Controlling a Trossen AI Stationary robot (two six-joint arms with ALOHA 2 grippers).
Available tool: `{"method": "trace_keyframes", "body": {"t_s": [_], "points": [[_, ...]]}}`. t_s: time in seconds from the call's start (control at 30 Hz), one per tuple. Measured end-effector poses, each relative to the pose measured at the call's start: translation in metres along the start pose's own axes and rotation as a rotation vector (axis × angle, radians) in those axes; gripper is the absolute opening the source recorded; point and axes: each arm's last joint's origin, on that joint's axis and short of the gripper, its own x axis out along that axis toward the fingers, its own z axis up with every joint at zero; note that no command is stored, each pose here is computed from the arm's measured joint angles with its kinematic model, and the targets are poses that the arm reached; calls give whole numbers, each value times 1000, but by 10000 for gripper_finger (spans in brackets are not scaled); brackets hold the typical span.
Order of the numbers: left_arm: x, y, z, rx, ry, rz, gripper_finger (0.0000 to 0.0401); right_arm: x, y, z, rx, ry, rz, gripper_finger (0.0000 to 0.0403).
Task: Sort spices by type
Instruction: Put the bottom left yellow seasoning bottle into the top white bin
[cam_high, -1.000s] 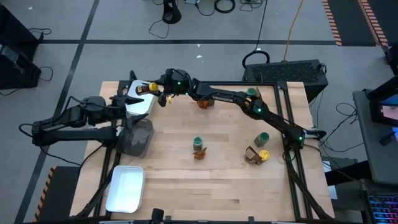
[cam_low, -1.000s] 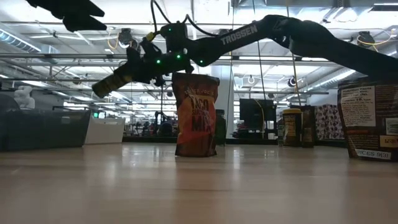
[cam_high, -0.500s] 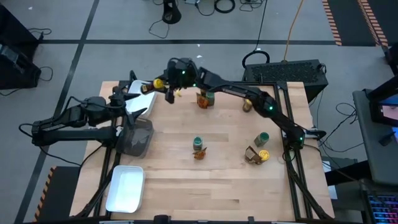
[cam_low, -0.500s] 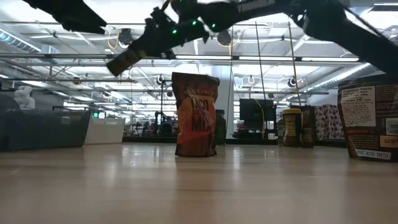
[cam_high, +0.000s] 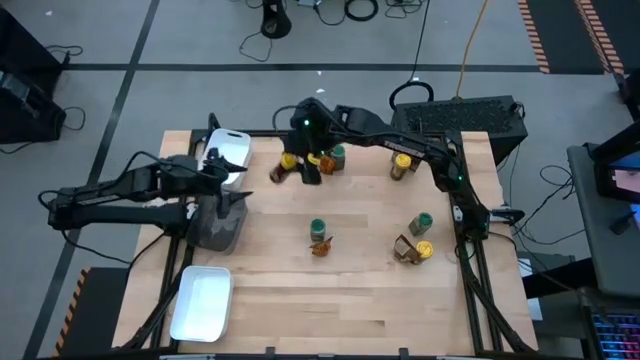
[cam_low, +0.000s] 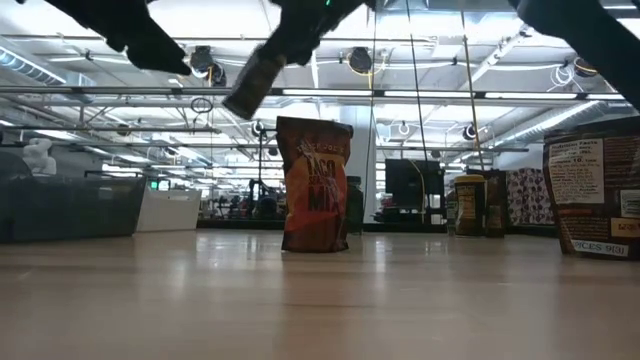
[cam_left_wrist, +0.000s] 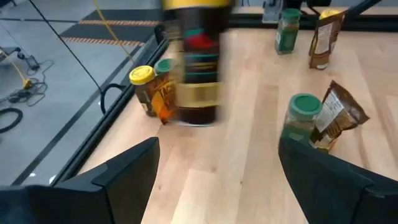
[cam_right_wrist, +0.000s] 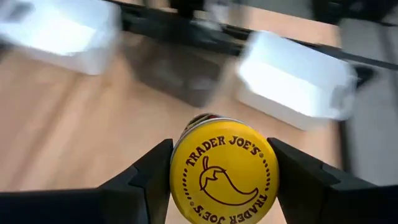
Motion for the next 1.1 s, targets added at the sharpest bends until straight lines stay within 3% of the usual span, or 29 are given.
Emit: {"method": "trace_keyframes", "body": {"t_s": [0.33,0.47,0.77,1.1], "points": [[29,-7,11,-1,-33,-150,334,11,53,12,-142,34,133,208],[41,-13,15,2,-47,-300,334,14,66,16,-198,23,161,208],[61,-19,17,4,-53,-452,334,16,69,19,-258,5,157,208],[79,-23,16,3,-40,-512,334,16,68,24,-318,-52,134,208]]}}
